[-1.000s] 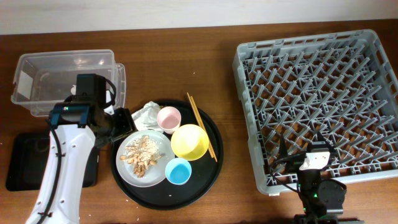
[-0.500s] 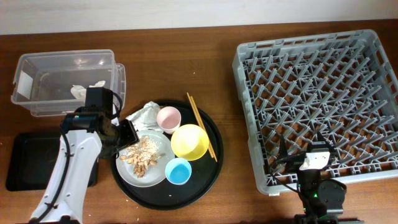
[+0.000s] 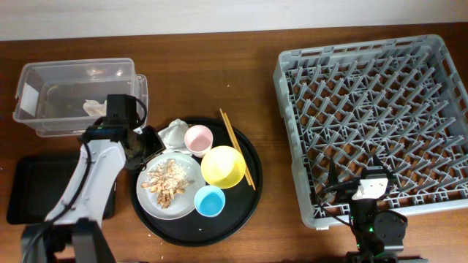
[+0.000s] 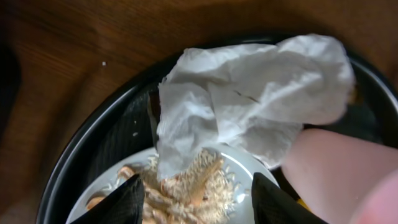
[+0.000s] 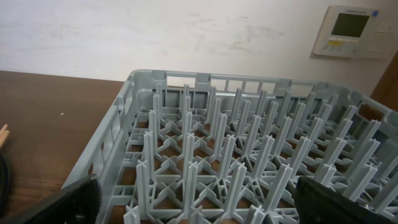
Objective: Sort waste into correct bins and load items into the dishwasher rack
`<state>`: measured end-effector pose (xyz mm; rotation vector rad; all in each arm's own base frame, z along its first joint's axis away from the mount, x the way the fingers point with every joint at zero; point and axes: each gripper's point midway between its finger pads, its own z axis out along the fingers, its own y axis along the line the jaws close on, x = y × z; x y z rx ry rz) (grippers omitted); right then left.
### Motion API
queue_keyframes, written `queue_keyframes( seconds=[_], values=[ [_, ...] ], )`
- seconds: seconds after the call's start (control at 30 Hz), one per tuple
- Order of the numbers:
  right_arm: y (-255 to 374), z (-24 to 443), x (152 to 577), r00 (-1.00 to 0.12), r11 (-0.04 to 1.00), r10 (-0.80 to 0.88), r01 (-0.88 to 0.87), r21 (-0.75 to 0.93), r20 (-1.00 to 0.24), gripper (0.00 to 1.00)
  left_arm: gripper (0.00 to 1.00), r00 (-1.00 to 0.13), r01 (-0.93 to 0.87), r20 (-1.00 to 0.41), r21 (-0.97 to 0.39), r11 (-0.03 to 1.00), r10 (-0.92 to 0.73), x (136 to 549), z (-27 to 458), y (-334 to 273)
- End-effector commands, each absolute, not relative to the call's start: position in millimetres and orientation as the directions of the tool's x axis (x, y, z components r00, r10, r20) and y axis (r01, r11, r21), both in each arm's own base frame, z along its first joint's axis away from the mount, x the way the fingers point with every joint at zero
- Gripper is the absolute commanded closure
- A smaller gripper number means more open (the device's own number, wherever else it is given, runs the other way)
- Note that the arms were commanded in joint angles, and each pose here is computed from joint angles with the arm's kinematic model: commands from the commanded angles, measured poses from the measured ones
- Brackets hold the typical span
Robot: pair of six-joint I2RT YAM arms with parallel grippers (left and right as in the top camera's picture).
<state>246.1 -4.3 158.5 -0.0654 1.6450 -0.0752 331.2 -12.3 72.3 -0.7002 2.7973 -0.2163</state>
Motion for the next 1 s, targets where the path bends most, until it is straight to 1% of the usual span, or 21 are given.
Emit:
queue_keyframes(
  seconds=[0.0,0.2,0.3,0.4,0.43,0.63,0.7,0.8,0.93,0.97],
  values=[
    [-6.3,156.0,246.0,-0.078,0.995,-0.094,0.012,-0.095,-0.992,0.01,0.45,-0.85,-0.458,-0.189,-0.193,0.868,-0.491,334.7,58.1,-12.4],
    [-6.3,156.0,246.0,-0.078,0.995,-0.094,0.012,-0.095,-0.992,0.01,0.46,-0.846,-0.455,-0.207,-0.199,0.868,-0.491,339.9,58.6,-11.9],
    [-6.3,156.0,246.0,-0.078,0.995,-0.094,0.012,-0.095,-0.992,0.01,0.46,-0.837,-0.481,-0.24,-0.111,0.87,-0.493,337.1,55.7,4.7],
    [-6.3,156.0,246.0,-0.078,0.995,-0.094,0.012,-0.095,-0.992,0.01,0.47,-0.84,-0.483,-0.226,-0.103,0.87,-0.493,335.0,51.9,4.7],
    [-6.3,156.1,245.9,-0.078,0.995,-0.094,0.012,-0.095,-0.993,0.01,0.5,-0.841,-0.483,-0.222,-0.1,0.87,-0.493,335.6,49.3,4.7],
    [-6.3,156.0,245.9,-0.078,0.995,-0.094,0.012,-0.095,-0.992,0.02,0.5,-0.84,-0.479,-0.231,-0.11,0.871,-0.492,342.5,44.7,4.0],
    [-6.3,156.0,246.0,-0.078,0.995,-0.094,0.012,-0.095,-0.992,0.01,0.53,-0.839,-0.477,-0.233,-0.118,0.871,-0.492,344.2,45.8,2.9],
    [-6.3,156.0,246.0,-0.078,0.995,-0.094,0.012,-0.095,-0.992,0.01,0.55,-0.839,-0.478,-0.233,-0.118,0.871,-0.492,344.0,46.1,3.0],
    [-6.3,156.1,245.9,-0.078,0.995,-0.094,0.012,-0.095,-0.993,0.01,0.67,-0.84,-0.478,-0.228,-0.116,0.871,-0.492,342.8,45.8,2.9],
    [-6.3,156.0,246.0,-0.078,0.995,-0.094,0.012,-0.095,-0.992,0.02,0.68,-0.841,-0.477,-0.226,-0.119,0.871,-0.492,342.7,45.8,2.3]
  ],
)
